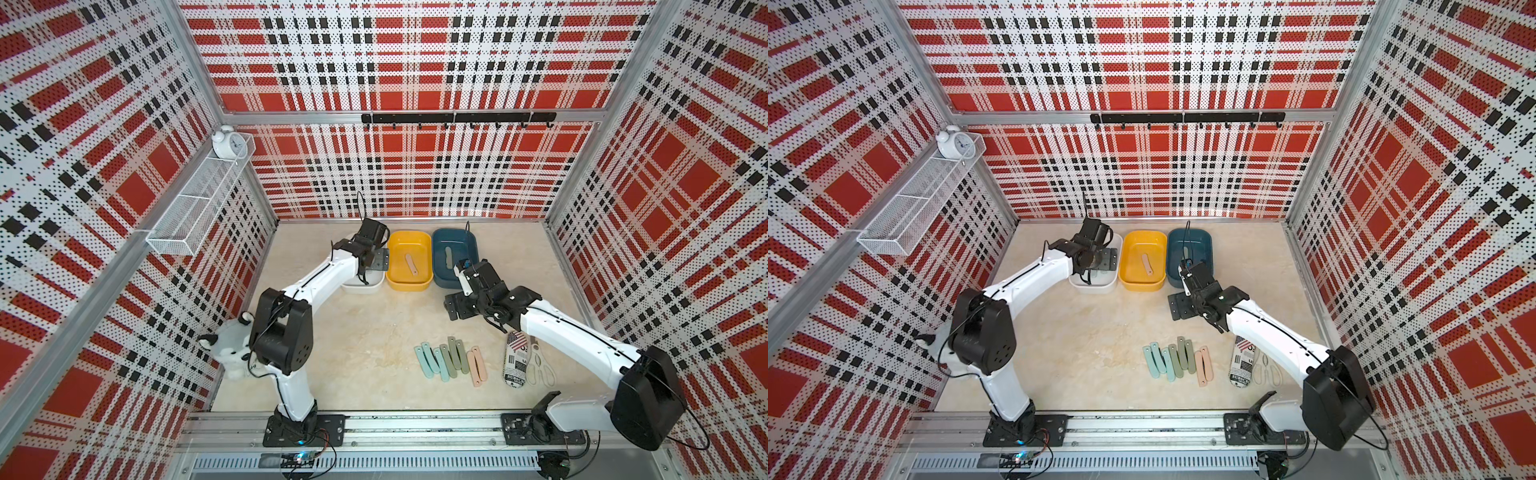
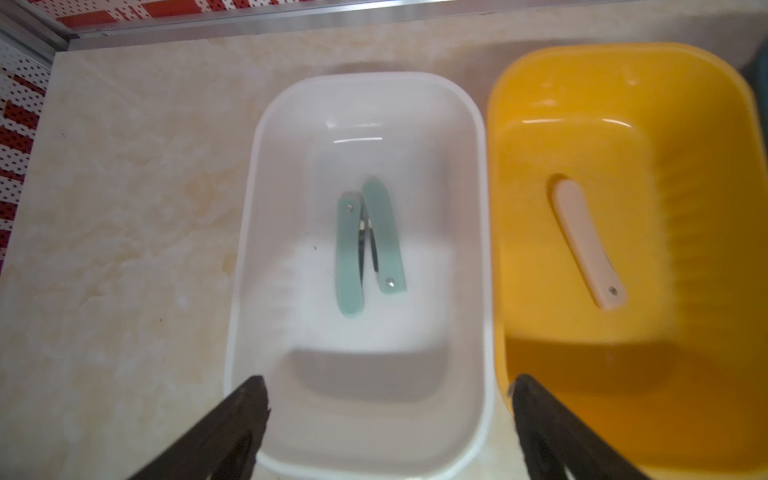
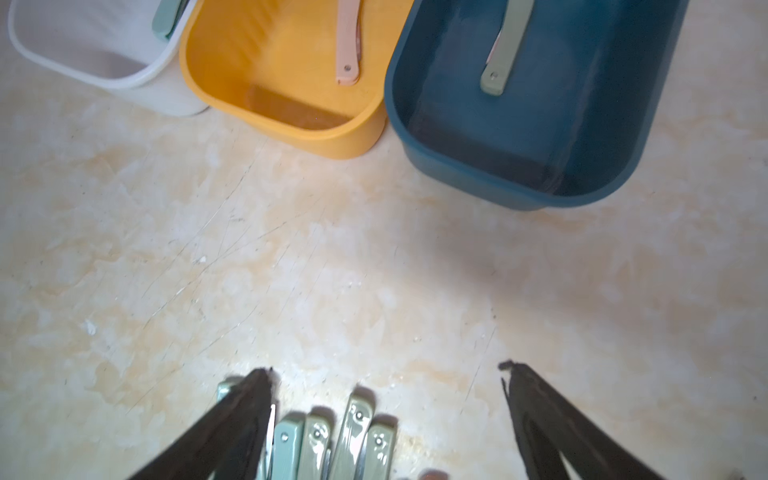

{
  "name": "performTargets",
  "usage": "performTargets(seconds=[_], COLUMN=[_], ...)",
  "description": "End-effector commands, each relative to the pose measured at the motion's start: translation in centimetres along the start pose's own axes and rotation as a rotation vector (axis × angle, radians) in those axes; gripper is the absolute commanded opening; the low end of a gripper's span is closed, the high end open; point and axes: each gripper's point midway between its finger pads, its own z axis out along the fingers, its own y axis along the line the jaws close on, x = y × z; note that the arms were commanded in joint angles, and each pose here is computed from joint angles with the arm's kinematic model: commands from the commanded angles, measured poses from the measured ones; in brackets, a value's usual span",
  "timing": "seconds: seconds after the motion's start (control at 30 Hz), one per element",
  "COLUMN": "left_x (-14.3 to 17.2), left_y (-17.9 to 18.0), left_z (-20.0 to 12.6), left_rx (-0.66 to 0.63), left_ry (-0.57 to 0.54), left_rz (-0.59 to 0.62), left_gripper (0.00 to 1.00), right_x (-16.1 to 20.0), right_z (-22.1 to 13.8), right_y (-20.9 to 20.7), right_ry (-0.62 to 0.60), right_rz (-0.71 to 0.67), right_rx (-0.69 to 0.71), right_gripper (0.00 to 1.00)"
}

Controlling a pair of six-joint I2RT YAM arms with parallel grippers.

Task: Place the fruit knives into the storage box by color
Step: Place the fruit knife in the storage box, then pick up the fruit knife from the center of the board.

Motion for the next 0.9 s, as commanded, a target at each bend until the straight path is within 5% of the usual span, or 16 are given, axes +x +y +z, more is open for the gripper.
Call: performTargets(seconds=[0.0,0.2,0.37,0.5,0.87], left_x=[3.5,8.5,9.9,9.4,9.4], left_y=[-2.0,-6.5,-8.8,-9.1,-9.2], left_z=[-1.2,-4.2,-5.0,-5.0,-3.9], left_rx=[0.073,0.209,0.242,0.246,0.244], left_ry=[0.03,0.051,0.049,0.037,0.047], left_rz=[-0.021,-0.029,0.003,0.012,0.038], left_gripper=[1.0,0.98,0.98,0.98,0.98], right_x=[2.6,8.2,12.0,13.8,17.6], right_z=[-0.7,-0.3,-0.5,-1.4,-0.4], right_y=[1.2,2.2,-0.2,-1.0,0.2], right_ry=[0.032,0.133,0.211,0.259,0.335], right_rz=[0.005,0.051,0.23,0.323,0.319], right_rx=[-0.027,-0.031,0.084,0.123,0.103], right_gripper=[0.88,0.74,0.57,0.33,0.29])
